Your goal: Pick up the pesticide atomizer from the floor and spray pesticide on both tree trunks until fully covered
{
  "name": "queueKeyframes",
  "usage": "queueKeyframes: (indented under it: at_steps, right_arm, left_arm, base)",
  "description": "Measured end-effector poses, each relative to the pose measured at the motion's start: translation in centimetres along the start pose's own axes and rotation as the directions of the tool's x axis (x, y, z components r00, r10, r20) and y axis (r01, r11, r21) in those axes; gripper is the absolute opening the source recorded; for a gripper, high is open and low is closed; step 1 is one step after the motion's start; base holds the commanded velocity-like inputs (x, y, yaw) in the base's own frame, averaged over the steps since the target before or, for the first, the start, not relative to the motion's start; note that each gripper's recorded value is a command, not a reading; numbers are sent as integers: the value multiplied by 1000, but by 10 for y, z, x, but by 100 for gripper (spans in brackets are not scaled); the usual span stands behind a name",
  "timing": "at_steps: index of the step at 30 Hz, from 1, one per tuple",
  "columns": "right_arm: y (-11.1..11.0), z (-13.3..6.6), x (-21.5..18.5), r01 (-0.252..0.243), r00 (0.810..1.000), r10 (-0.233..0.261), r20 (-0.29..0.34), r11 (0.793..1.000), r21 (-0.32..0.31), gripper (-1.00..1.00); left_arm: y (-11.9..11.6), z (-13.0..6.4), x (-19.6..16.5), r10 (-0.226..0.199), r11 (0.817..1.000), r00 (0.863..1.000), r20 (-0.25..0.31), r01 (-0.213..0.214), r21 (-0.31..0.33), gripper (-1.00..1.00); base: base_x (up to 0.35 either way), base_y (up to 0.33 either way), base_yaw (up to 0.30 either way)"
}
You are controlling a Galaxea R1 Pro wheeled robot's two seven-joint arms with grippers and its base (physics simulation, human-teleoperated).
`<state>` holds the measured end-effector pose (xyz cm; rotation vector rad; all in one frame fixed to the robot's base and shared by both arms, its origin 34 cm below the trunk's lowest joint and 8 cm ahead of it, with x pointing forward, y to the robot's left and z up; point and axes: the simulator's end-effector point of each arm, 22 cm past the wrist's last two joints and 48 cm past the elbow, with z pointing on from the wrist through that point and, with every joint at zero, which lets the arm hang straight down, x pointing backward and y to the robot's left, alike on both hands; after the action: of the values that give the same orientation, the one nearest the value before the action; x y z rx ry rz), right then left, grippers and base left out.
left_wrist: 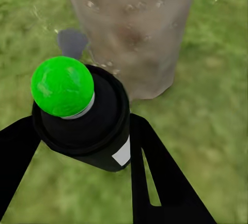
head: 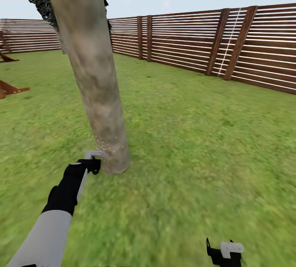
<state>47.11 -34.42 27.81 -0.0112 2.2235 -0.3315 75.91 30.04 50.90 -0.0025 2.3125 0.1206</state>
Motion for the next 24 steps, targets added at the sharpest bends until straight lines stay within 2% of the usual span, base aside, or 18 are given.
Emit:
queueKeyframes:
  at_steps: [2,4,5,6,8,9,11,12,16,19,24]
  right_arm:
    - [0,0,0,0,1000,0,0,1000,0,100]
    - [0,0,0,0,1000,0,0,1000,0,100]
    - [0,0,0,0,1000,0,0,1000,0,100]
    - [0,0,0,0,1000,0,0,1000,0,100]
    - [-1,0,1,1,1000,-1,-2,1000,1,100]
    - [-1,0,1,1,1000,-1,-2,1000,1,100]
    - [-1,0,1,1,1000,-1,-1,1000,1,100]
    - [-1,0,0,1,1000,-1,-1,1000,1,100]
    - [-1,0,0,2,1000,-2,-1,1000,0,100]
    - [-1,0,0,1,1000,-1,-1,1000,1,100]
    - [-1,0,0,1,1000,-1,-1,1000,1,100]
  left_arm:
    - [6,-2,-6,-2,1000,1000,6,3,-6,-100]
    - [12,-4,-2,-12,1000,1000,-23,12,-12,-100]
    - [7,-4,-1,-13,1000,1000,-28,12,-5,-100]
    - [0,-5,-3,-9,1000,1000,-27,10,7,-100]
    - [-40,-8,-11,41,997,999,-17,-40,62,-100]
    - [-49,-11,-18,51,996,999,-11,-50,70,-100]
    - [-51,-17,-31,51,996,999,4,-52,71,-100]
    - [-37,-24,-42,41,998,999,30,-43,47,-100]
    - [7,-22,-32,-13,1000,1000,15,13,-11,-100]
    - [7,-18,-3,-18,1000,999,-26,18,-11,-100]
    - [1,-17,3,-19,1000,999,-35,19,-4,-100]
  base:
    - [0,0,275]
    - [0,0,104]
    - [0,0,25]
    - [0,0,8]
    - [0,0,2]
    - [0,0,0]
    - [0,0,0]
    - [0,0,0]
    - [66,-81,0]
    - [231,-179,0]
    - [186,-206,0]
